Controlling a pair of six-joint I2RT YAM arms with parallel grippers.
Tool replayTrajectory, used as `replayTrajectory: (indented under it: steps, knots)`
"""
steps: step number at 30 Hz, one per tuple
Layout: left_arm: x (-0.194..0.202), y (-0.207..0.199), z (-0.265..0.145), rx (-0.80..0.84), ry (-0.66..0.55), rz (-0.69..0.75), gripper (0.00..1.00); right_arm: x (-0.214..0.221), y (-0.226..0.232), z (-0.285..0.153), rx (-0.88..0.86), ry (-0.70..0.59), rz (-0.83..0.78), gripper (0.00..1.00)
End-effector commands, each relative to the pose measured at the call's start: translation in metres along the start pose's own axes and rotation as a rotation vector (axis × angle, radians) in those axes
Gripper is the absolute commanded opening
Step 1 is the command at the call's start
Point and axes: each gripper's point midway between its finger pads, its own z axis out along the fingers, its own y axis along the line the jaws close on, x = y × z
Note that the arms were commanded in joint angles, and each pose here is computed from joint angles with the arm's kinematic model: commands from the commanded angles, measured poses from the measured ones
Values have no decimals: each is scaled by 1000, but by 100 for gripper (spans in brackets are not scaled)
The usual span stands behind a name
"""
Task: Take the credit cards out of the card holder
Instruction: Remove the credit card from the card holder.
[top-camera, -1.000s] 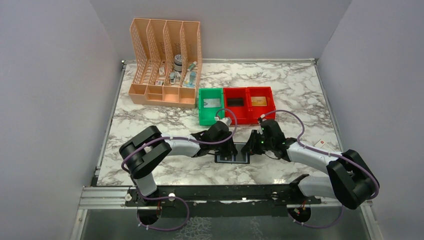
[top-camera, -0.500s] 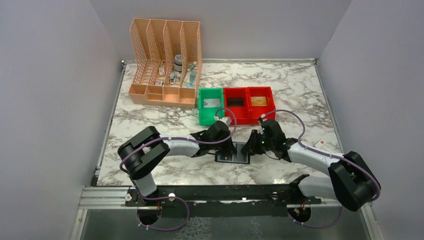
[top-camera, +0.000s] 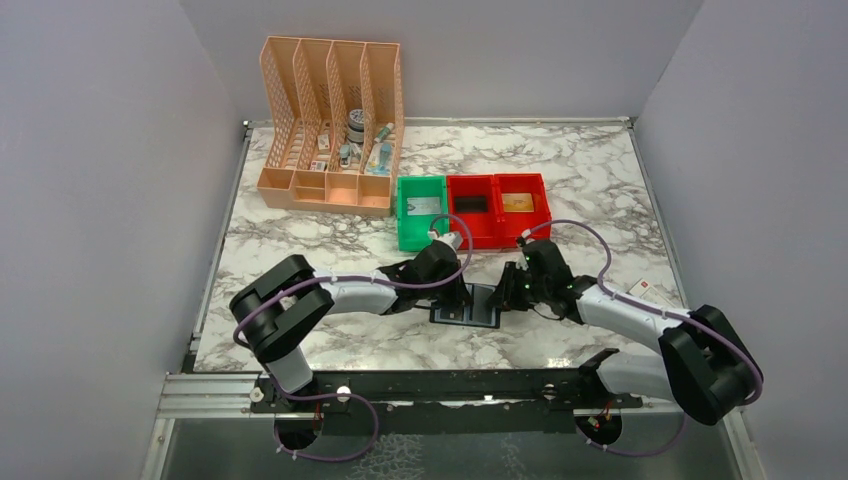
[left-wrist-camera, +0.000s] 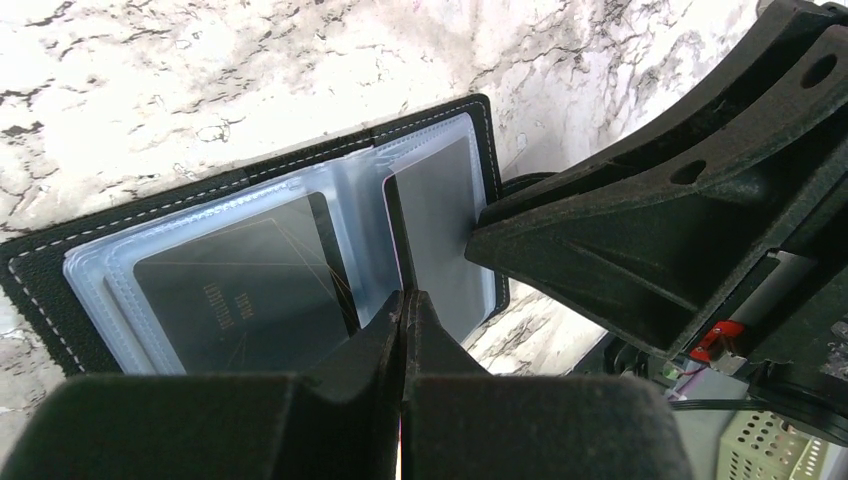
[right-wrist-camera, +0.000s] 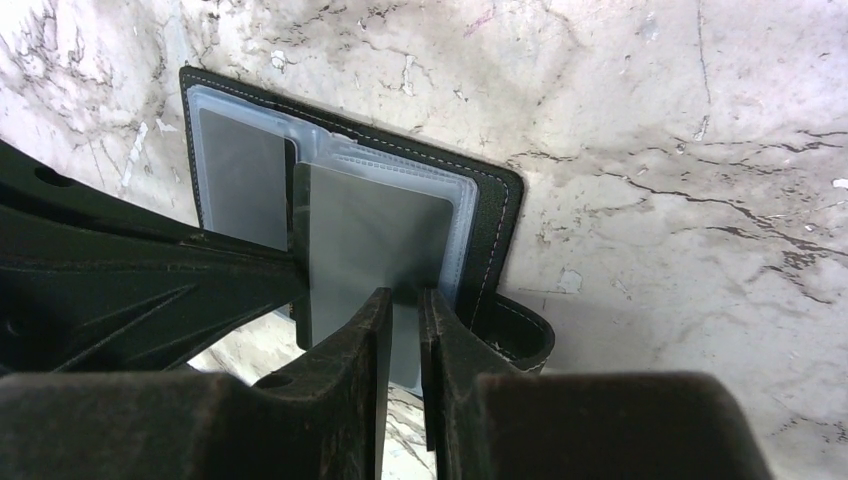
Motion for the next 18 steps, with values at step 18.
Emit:
replayTrajectory:
  steps: [18]
  knots:
    - [-9,1,-11,-4,-57,15,0,17,-32,7,140,52,20,5]
